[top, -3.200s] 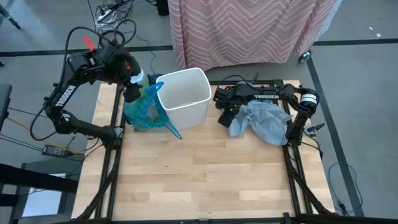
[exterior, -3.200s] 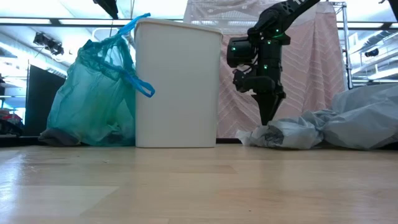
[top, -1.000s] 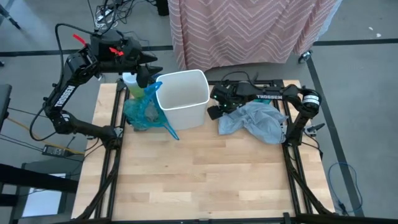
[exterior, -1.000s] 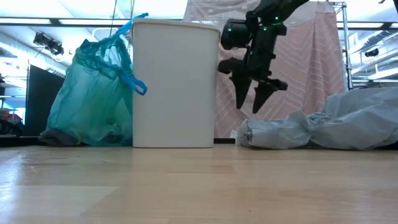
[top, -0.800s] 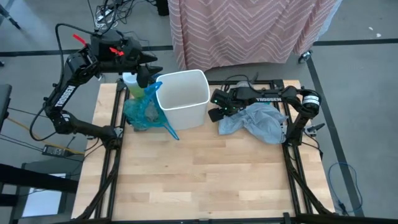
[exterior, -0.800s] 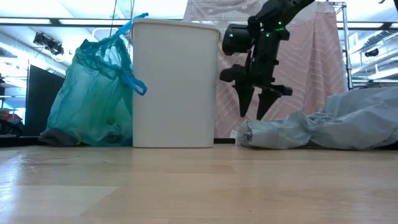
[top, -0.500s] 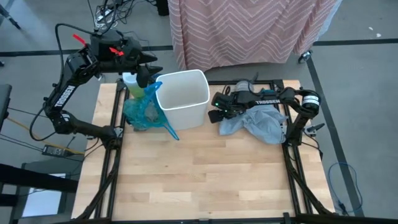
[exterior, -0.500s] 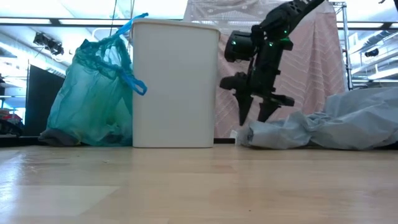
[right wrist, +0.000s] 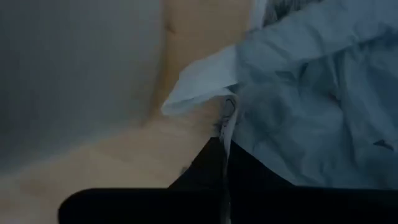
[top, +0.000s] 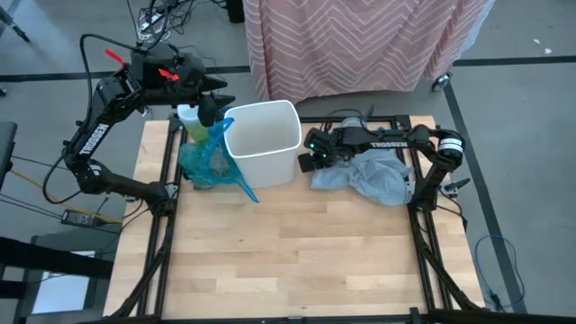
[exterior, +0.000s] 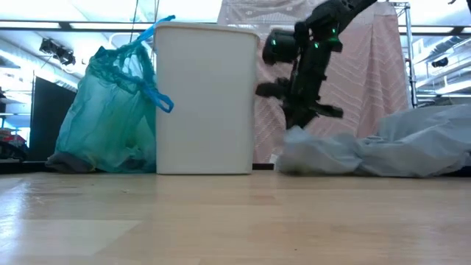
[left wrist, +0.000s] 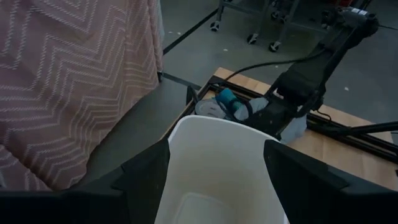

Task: Place trash/remove bag and relplace
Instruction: Insert the gray trash bag into the trash bin

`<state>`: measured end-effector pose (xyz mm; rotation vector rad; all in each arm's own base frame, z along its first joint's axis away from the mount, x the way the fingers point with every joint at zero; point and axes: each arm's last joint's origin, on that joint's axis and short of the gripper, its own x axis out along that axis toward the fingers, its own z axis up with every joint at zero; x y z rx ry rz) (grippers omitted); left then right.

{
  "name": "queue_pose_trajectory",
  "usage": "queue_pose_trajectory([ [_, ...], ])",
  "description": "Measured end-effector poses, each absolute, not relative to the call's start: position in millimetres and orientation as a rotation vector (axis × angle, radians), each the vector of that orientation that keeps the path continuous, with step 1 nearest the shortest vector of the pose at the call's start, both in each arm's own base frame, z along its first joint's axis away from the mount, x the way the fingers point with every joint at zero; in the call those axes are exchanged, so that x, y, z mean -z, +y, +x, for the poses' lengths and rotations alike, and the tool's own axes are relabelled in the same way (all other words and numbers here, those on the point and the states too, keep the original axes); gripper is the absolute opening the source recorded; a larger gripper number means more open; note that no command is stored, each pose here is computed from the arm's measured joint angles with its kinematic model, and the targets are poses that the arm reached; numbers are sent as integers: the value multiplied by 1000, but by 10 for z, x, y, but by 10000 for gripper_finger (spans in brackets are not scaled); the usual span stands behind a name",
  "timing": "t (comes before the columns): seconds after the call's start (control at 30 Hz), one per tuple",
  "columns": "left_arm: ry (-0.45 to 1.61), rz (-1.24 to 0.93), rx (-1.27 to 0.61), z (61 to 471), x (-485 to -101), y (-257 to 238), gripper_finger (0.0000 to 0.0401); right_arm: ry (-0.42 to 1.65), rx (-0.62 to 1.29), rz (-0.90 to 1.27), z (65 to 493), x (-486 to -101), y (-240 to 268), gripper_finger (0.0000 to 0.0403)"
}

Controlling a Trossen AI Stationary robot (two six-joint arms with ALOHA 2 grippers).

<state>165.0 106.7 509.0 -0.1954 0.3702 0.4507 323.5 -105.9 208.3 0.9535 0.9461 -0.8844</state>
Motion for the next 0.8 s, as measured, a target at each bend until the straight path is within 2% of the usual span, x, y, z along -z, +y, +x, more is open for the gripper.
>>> queue_pose_trajectory([
  [0.1, 365, -202, -453, 1651, -5092, 1068, 275, 887, 860, 936, 3303, -2336, -1080, 1],
  [0.3, 328, -208, -456, 1662, -5123, 1075, 275, 870, 942, 858, 3287, -2828, -1111, 0],
  [0.6, 231, -256, -396, 1692, -5204, 1072, 275, 801, 1084, 699, 3080, -3606, -1151, 0],
  [0.8, 179, -268, -350, 1706, -5254, 1066, 275, 651, 1221, 575, 2859, -4174, -1164, 0],
])
